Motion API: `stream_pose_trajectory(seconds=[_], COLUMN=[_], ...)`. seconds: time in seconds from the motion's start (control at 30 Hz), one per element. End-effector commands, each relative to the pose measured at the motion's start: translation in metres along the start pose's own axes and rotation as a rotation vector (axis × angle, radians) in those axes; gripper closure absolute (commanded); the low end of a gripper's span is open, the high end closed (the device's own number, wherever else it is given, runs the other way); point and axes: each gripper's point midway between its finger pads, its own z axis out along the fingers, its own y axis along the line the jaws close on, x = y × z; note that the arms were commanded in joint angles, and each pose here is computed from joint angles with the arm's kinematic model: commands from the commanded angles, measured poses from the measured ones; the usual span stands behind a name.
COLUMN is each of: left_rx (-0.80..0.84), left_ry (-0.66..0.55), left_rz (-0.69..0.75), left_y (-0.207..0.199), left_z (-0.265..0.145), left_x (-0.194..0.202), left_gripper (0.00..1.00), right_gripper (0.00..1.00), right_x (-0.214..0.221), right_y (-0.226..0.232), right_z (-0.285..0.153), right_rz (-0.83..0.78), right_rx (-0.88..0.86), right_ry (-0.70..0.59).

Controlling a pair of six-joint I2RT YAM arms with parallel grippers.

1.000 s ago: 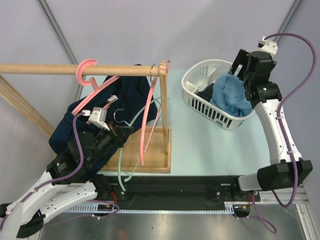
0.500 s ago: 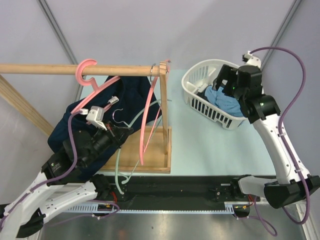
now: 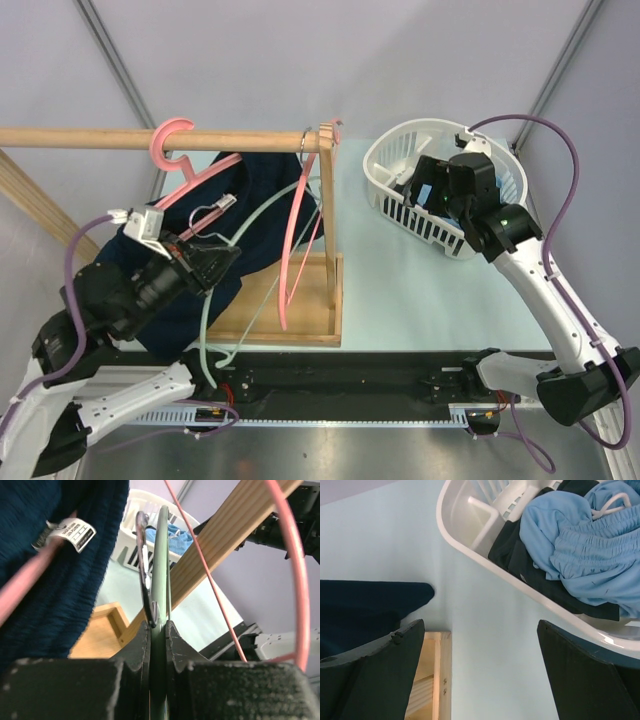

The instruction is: Remove the shorts from the hanger

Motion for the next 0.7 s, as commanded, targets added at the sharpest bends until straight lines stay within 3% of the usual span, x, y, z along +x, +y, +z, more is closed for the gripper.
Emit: stream_pose_trajectory(seconds=[0.0, 0.2, 0.37, 0.67], left_rx=[0.043, -0.029, -0.159, -0.050], left_ry=[-0.093, -0.112, -0.063, -0.116], left_rz=[0.133, 0.348, 0.486, 0.473], left_y=[-0.019, -0.028, -0.015, -0.052], left_z=[-0.016, -0.016, -0.003, 0.029], left_x=[-0.054, -0.110, -0.126, -0.143], left_gripper=[1.00, 1.00, 1.00, 1.00], right_gripper=[0.00, 0.00, 0.00, 0.00], right_x=[-0.009, -0.004, -0.004, 0.001], right_y=[0.002, -0.004, -0.005, -0.007], right_z=[-0.008, -0.011, -0.016, -0.016], right_rz=[0.027, 0.019, 0.020, 0.021], right_rx=[-0.014, 0.001, -0.002, -0.004], right_ry=[-0.047, -0.043, -0.048, -0.035])
